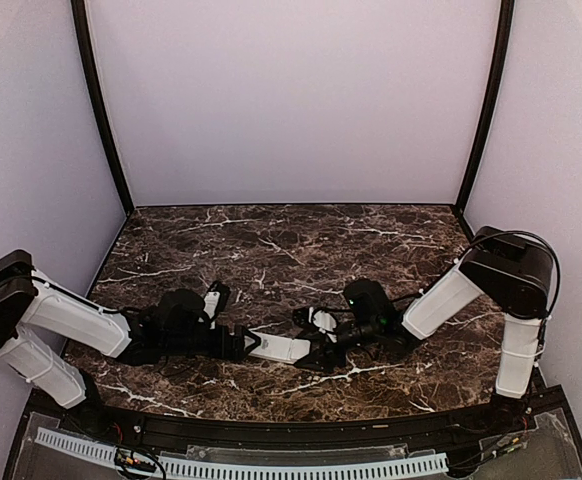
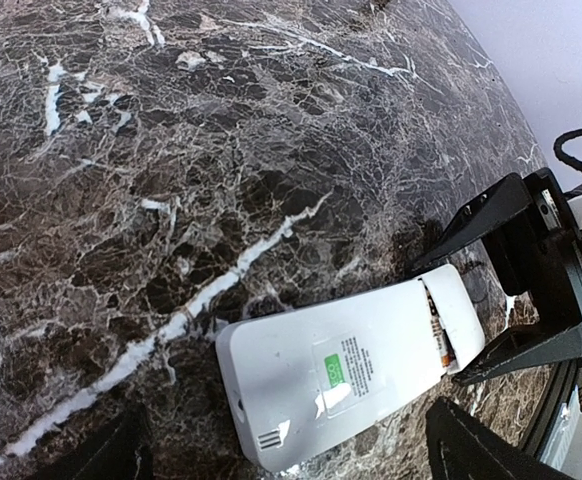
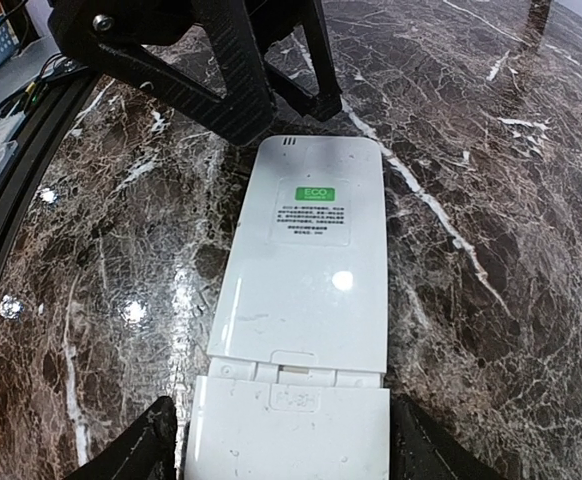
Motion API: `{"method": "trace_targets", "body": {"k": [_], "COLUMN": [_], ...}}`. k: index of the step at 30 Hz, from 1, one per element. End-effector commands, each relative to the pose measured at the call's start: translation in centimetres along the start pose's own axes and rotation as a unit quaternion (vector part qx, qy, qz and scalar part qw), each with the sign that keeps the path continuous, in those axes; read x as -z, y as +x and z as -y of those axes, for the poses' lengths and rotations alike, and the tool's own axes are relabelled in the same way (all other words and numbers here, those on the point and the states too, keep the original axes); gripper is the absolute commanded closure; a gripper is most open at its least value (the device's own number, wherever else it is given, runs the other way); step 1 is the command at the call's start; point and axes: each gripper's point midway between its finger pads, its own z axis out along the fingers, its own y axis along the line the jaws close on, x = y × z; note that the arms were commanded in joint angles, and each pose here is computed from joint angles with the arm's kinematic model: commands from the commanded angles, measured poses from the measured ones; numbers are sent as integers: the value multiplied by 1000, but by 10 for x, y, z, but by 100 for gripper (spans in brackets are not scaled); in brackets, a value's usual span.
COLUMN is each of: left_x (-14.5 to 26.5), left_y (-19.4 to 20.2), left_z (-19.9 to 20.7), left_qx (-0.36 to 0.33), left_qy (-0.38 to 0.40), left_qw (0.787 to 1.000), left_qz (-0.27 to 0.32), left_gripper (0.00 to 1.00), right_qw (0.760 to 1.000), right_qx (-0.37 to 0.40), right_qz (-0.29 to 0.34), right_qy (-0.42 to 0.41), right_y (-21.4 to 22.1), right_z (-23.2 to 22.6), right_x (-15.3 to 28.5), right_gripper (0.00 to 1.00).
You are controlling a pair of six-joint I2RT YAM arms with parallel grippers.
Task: Load the batteries into the remote control
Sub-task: Place the battery cover on the remote control without the battery cover.
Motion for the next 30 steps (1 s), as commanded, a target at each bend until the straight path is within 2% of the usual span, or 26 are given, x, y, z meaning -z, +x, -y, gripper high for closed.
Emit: {"method": "trace_targets", "body": {"k": [1,8,13,22,30], "left_x": [0,-1,-1,-1,-2], "left_y": [5,5,5,5,6], "left_z": [-4,-4,-4,-5,-6], "left_qx": [2,3,4,5,7], "left_qy": [2,3,4,3,5], "left_qw": [1000,1000,1000,1000,1000], "left_qz": [-8,-9,-9,-9,-12], "left_gripper": [6,6,6,6,6], "right_qw": [1000,1000,1000,999,998], "right_qx": [-2,4,10,1,-6], "right_qz": [-9,-8,-14,-22,-30], "right_qy": [-7,6,21,42,57], "right_y": [-2,-7,-6,-3,-1], "right_z": [-6,-7,-6,-11,-10], "right_x": [-1,1,0,-2,-1], "right_gripper": [31,40,43,42,36]}}
